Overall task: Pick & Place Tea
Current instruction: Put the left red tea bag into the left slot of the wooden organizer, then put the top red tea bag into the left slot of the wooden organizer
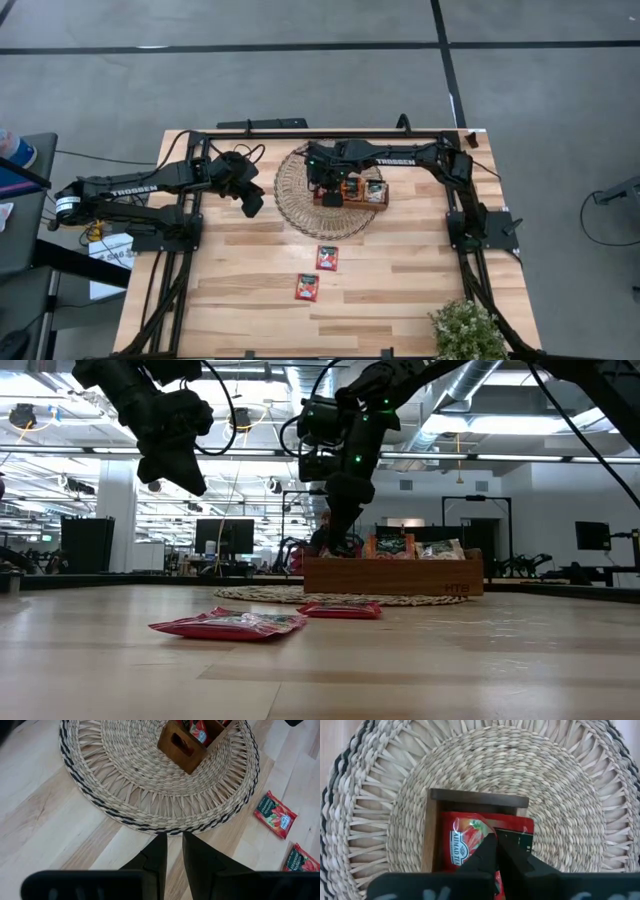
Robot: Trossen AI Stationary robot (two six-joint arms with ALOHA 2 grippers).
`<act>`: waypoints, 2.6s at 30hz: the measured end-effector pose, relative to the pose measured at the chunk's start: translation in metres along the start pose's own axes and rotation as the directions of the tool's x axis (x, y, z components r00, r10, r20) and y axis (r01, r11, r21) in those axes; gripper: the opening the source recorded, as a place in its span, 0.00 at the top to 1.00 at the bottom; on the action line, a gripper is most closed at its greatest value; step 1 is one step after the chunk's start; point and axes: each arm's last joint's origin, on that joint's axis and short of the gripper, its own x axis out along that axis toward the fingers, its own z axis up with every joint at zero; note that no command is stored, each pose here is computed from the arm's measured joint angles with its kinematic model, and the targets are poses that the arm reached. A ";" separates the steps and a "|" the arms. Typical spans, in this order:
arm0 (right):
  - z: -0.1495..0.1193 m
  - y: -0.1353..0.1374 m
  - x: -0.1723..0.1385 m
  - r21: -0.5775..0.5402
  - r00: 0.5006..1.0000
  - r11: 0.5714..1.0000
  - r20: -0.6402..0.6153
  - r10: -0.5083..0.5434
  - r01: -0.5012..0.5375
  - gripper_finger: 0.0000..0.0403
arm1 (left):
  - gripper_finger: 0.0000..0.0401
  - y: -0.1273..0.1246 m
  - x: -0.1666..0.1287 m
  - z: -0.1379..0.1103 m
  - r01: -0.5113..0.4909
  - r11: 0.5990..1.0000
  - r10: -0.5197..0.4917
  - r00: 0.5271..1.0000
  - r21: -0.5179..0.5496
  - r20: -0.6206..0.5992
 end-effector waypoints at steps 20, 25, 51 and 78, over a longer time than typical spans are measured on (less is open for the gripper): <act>0.001 0.007 0.000 -0.020 1.000 1.000 -0.011 0.011 -0.011 0.89 | 0.87 0.000 0.000 0.000 0.000 1.000 0.000 1.000 0.000 0.000; 0.007 0.008 -0.006 -0.039 1.000 0.999 0.003 0.008 -0.008 0.79 | 0.87 0.000 0.000 0.000 0.000 1.000 0.000 1.000 0.000 0.000; 0.005 0.100 -0.070 -0.133 0.888 0.895 -0.255 0.384 -0.425 0.71 | 0.87 -0.001 0.000 -0.003 0.048 0.999 -0.048 0.998 -0.021 -0.046; 0.030 0.173 -0.036 -0.113 0.971 0.968 0.054 0.231 -0.224 0.73 | 0.87 0.028 -0.040 -0.041 -0.273 0.962 0.266 0.929 0.010 -0.258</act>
